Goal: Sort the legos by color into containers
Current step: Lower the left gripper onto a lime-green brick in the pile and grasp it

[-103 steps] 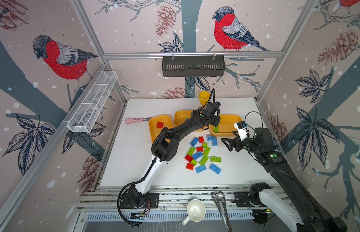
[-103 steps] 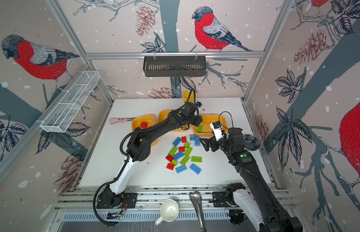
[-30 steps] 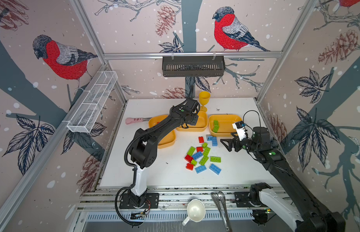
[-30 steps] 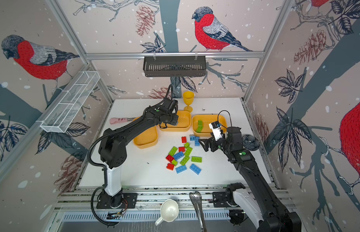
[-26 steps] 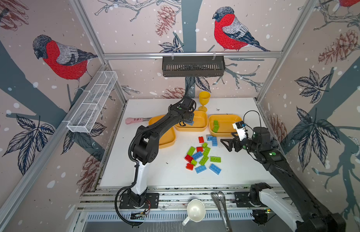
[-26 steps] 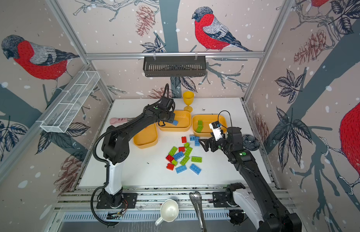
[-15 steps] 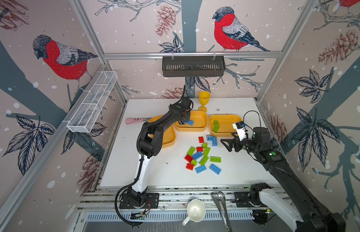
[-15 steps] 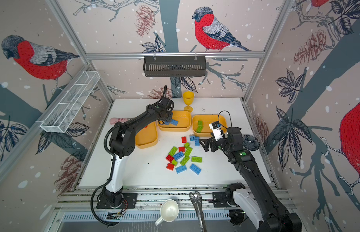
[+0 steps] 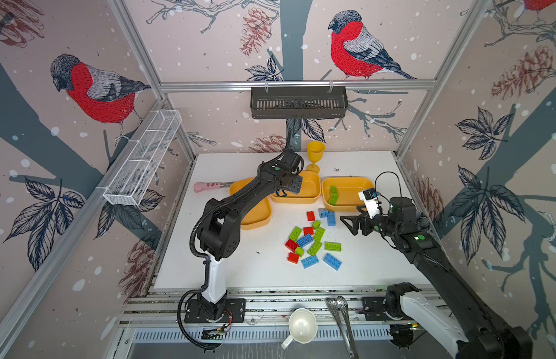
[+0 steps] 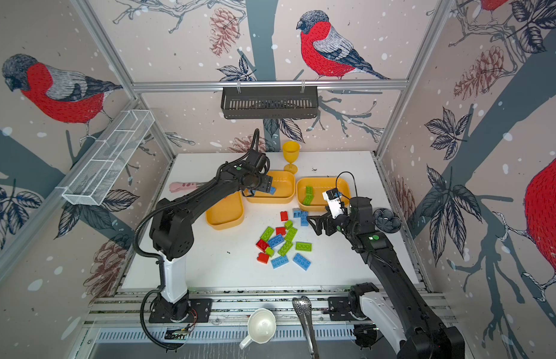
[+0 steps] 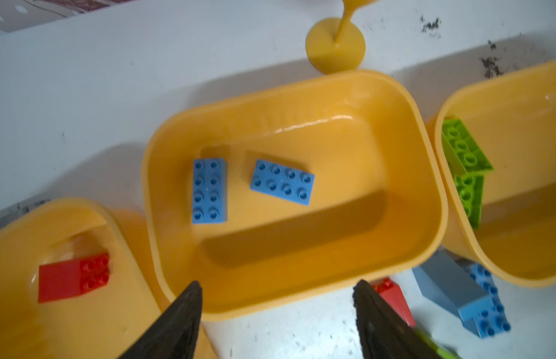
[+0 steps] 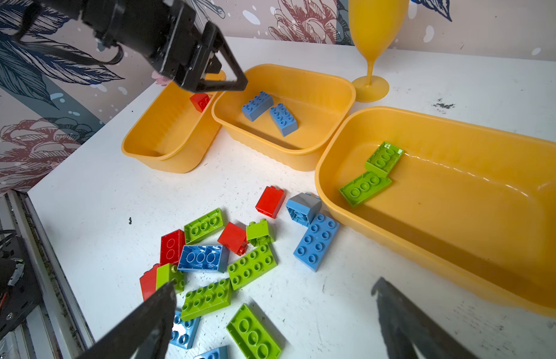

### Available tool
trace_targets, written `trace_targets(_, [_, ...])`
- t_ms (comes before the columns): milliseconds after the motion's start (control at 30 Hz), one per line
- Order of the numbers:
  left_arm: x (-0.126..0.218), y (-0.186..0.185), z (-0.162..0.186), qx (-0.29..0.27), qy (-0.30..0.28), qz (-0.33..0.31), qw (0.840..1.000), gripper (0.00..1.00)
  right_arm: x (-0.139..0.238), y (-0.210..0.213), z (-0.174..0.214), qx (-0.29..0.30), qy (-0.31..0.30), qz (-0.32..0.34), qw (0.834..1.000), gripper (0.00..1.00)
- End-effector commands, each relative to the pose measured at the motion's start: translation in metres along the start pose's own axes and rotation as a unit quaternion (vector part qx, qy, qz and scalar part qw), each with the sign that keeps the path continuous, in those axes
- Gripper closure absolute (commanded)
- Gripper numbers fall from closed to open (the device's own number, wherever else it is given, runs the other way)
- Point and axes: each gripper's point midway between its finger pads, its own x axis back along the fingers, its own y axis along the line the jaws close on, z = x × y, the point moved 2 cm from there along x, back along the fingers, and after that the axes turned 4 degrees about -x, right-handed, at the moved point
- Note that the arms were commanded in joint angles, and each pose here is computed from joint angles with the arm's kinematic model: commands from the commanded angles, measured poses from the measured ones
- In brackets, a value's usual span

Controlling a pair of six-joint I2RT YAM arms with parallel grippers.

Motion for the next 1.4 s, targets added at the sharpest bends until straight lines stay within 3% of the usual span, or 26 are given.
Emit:
trace_targets(0, [0.011, -0.021, 0.029, 0.011, 0.029, 0.029, 0.999, 0.24, 0.0, 0.001, -0.007, 0.007, -0.013, -0.006, 1.0, 0.01])
trace_targets(400, [-0.009, -0.071, 0.127, -0.019, 0.105, 0.067, 0.992, 0.29, -0.001, 0.002, -0.003, 0.006, -0.008, -0.008, 1.0, 0.01])
trace_targets(800, [-0.03, -0.078, 0.175, -0.058, 0.163, 0.068, 0.982, 0.35, -0.001, 0.001, 0.001, 0.002, -0.004, -0.007, 1.0, 0.01])
trace_targets(1067, [-0.032, -0.074, 0.184, -0.067, 0.178, 0.06, 0.98, 0.41, 0.0, 0.001, 0.003, 0.002, -0.001, -0.005, 1.0, 0.01])
trace_targets(1267, [-0.031, -0.076, 0.186, -0.069, 0.183, 0.07, 0.978, 0.65, -0.001, 0.001, 0.005, 0.001, 0.0, -0.004, 1.0, 0.01])
trace_targets(1367, [-0.023, -0.079, 0.17, -0.07, 0.168, 0.072, 0.981, 0.68, 0.0, 0.0, 0.003, 0.003, -0.002, -0.003, 1.0, 0.01])
